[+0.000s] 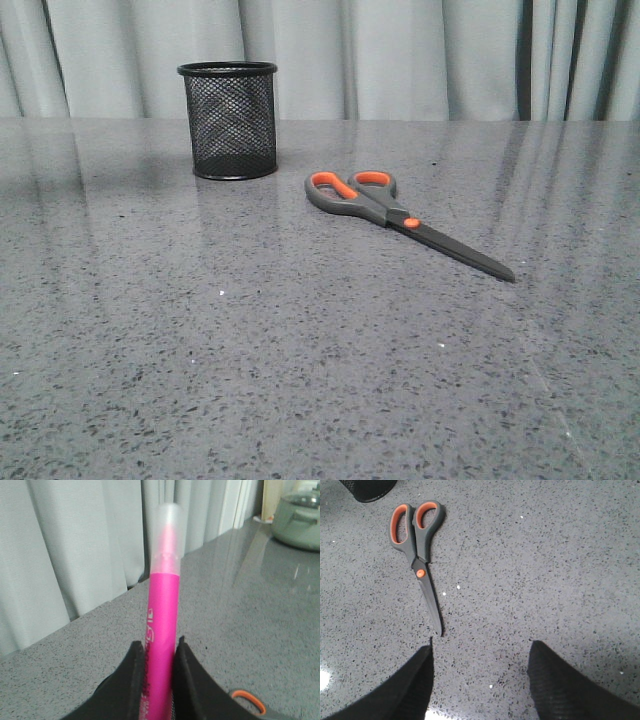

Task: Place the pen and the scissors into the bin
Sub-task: 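Lift the pink highlighter upright with the left gripper, then move the highlighter over the mesh cup and release it inside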

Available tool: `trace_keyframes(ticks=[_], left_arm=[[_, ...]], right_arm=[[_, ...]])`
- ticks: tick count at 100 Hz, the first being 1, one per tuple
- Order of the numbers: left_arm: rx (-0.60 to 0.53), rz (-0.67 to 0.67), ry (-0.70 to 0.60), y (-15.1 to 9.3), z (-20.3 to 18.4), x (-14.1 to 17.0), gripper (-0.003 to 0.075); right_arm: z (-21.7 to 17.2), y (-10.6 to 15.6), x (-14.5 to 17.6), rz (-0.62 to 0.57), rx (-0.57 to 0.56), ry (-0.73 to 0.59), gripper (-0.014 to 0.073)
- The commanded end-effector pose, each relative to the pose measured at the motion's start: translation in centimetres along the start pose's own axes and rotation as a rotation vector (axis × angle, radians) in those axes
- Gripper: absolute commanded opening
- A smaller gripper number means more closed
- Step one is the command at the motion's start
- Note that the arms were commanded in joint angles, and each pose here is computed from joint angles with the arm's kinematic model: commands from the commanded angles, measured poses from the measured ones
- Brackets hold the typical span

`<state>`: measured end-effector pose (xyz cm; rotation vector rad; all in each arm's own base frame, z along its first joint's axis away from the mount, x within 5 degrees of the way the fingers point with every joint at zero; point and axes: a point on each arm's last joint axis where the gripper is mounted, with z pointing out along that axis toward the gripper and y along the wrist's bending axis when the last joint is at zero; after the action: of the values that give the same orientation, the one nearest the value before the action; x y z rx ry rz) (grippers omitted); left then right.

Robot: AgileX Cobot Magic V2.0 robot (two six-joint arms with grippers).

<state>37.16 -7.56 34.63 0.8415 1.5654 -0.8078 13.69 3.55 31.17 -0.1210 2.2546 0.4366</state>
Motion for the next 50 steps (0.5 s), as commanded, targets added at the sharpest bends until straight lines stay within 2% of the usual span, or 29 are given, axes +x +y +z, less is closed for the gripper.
trace_keyframes(ticks=[1, 16, 50], left_arm=[[0.007, -0.015, -0.130, -0.4, 0.0, -2.3, -0.0022], [0.030, -0.008, -0.162, -0.4, 1.6, -1.6, -0.0022], [-0.019, 0.031, -0.146, -1.0, 3.2, -1.5, -0.0021]], right_arm=[[-0.6, 0.2, -1.3, -0.008, 0.001, -0.077, 0.0372], [-0.6, 0.2, -1.3, -0.008, 0.001, -0.077, 0.0372], [-0.6, 0.2, -1.3, -0.008, 0.001, -0.077, 0.0372]])
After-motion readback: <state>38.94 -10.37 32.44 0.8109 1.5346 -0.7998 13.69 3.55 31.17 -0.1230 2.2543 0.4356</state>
